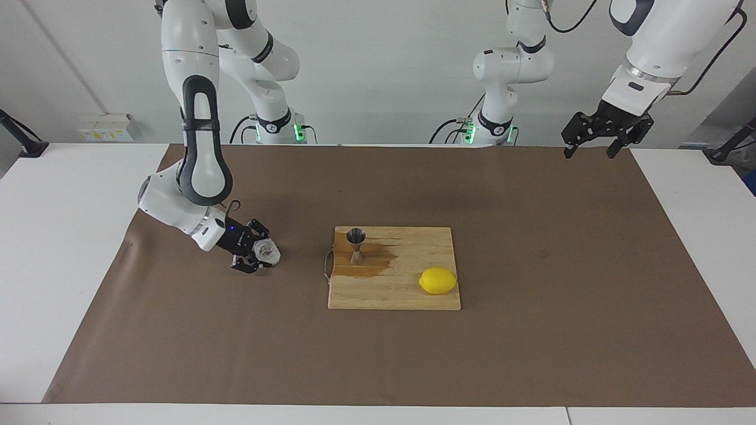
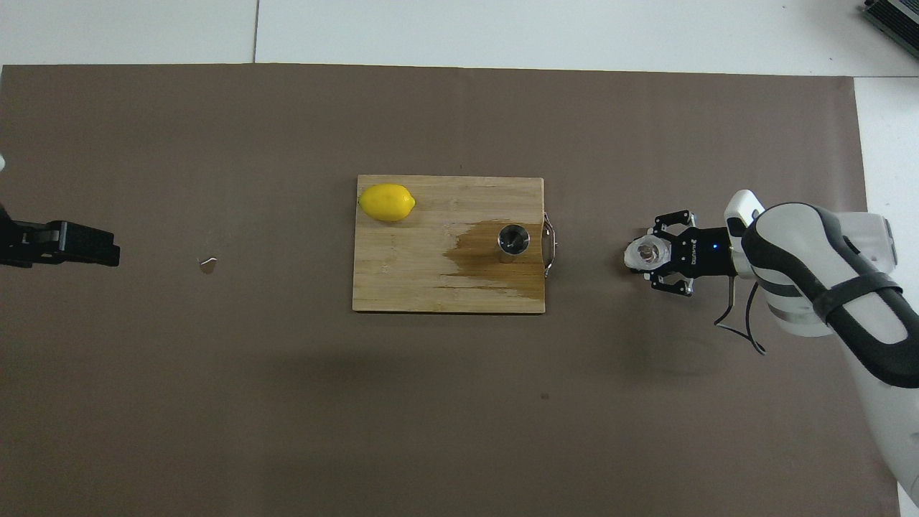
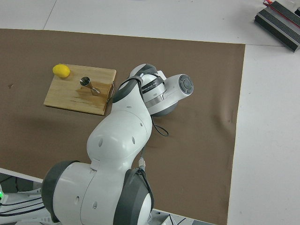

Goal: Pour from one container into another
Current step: 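Lift the white cup and carry it above the metal cup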

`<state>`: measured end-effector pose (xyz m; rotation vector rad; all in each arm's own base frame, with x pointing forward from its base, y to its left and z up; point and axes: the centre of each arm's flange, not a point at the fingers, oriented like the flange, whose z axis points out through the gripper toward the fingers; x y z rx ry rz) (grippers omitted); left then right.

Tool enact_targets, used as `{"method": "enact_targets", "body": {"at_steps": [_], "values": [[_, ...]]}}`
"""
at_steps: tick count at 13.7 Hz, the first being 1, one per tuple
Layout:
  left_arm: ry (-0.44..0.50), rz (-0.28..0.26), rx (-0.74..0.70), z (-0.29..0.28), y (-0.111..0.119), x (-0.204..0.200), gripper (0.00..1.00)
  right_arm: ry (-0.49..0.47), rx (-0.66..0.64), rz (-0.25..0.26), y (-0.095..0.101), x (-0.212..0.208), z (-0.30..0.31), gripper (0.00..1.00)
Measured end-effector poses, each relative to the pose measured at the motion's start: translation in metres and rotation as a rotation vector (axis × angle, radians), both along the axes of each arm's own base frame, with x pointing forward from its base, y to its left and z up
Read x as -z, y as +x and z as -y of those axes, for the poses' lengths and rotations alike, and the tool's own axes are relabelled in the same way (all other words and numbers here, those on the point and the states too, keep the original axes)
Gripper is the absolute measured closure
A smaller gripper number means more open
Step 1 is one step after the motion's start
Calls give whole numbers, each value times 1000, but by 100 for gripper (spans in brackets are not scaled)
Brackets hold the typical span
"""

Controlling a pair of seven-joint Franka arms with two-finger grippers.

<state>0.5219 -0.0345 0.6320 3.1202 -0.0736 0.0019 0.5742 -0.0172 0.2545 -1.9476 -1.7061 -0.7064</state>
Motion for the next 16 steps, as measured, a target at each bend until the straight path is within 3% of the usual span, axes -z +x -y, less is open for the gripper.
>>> {"method": "enact_targets", "body": {"at_steps": [8,16], "values": [[1,-5,-17,-12,1,2,0,-119,88,-104,23,-107,-92,48],[2,-5,-15,-11,1,2,0,-328,115,-143,18,-161,-191,48]]}}
